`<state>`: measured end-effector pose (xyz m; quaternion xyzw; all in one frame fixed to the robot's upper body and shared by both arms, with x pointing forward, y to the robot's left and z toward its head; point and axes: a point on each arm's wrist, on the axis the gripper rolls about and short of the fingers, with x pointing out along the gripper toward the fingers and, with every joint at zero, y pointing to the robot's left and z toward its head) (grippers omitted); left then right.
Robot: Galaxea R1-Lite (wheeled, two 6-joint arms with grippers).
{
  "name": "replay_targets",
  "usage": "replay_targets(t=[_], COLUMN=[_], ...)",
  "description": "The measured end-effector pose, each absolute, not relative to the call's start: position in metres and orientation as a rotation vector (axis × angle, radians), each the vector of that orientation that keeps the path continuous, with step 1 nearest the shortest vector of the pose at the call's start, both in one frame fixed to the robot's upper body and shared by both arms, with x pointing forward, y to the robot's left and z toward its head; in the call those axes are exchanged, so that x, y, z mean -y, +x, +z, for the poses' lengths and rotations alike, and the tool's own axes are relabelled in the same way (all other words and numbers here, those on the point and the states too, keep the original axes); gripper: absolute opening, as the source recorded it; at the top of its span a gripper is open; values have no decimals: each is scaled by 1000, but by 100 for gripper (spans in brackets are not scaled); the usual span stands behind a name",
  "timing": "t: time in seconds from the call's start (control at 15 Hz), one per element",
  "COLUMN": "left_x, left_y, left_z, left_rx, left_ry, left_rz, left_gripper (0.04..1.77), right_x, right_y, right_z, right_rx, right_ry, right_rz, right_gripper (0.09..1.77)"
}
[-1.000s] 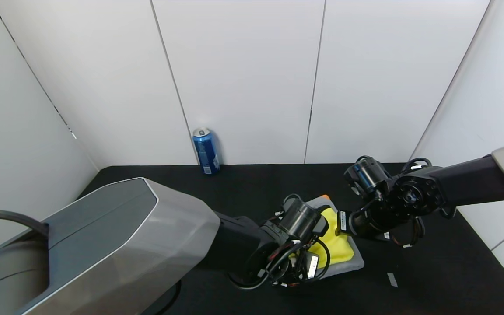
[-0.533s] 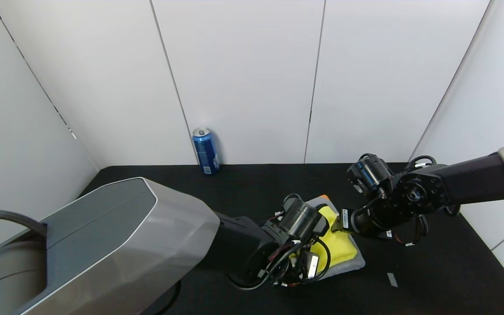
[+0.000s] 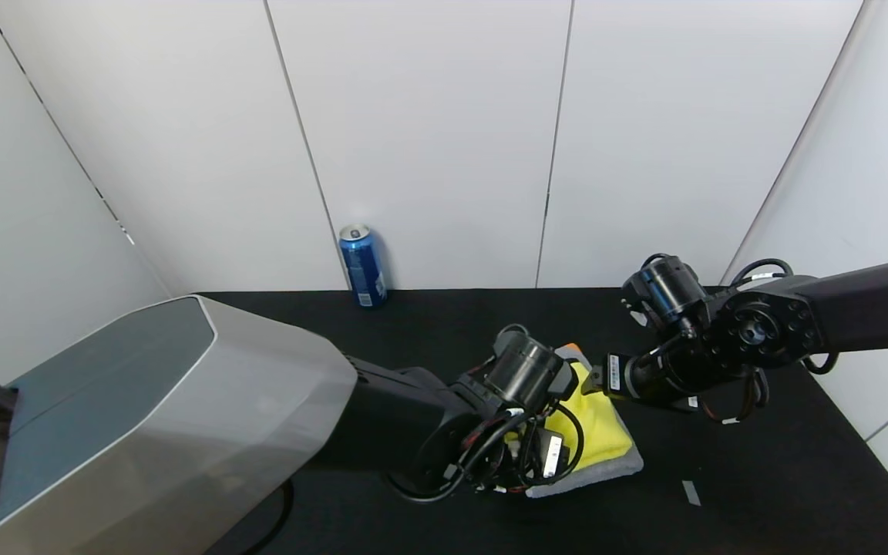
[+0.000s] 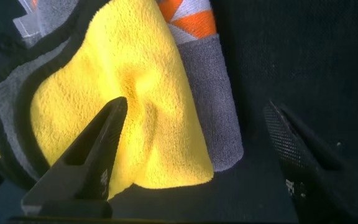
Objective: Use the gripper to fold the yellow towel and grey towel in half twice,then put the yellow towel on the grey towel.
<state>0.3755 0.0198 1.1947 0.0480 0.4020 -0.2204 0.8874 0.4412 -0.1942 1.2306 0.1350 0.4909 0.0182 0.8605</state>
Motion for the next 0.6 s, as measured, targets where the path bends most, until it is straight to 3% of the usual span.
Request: replay_targets(t=[0.6], left_x=[-47], left_y=[378], left_z=[1238], left_rx=[-784], left_ry=[37], left_rz=[-426], left_gripper=[166], right_x=[195], right_y=[423], right_z=[1266], right_rx=[-956], right_ry=[307], right_rz=[85], right_gripper=[167])
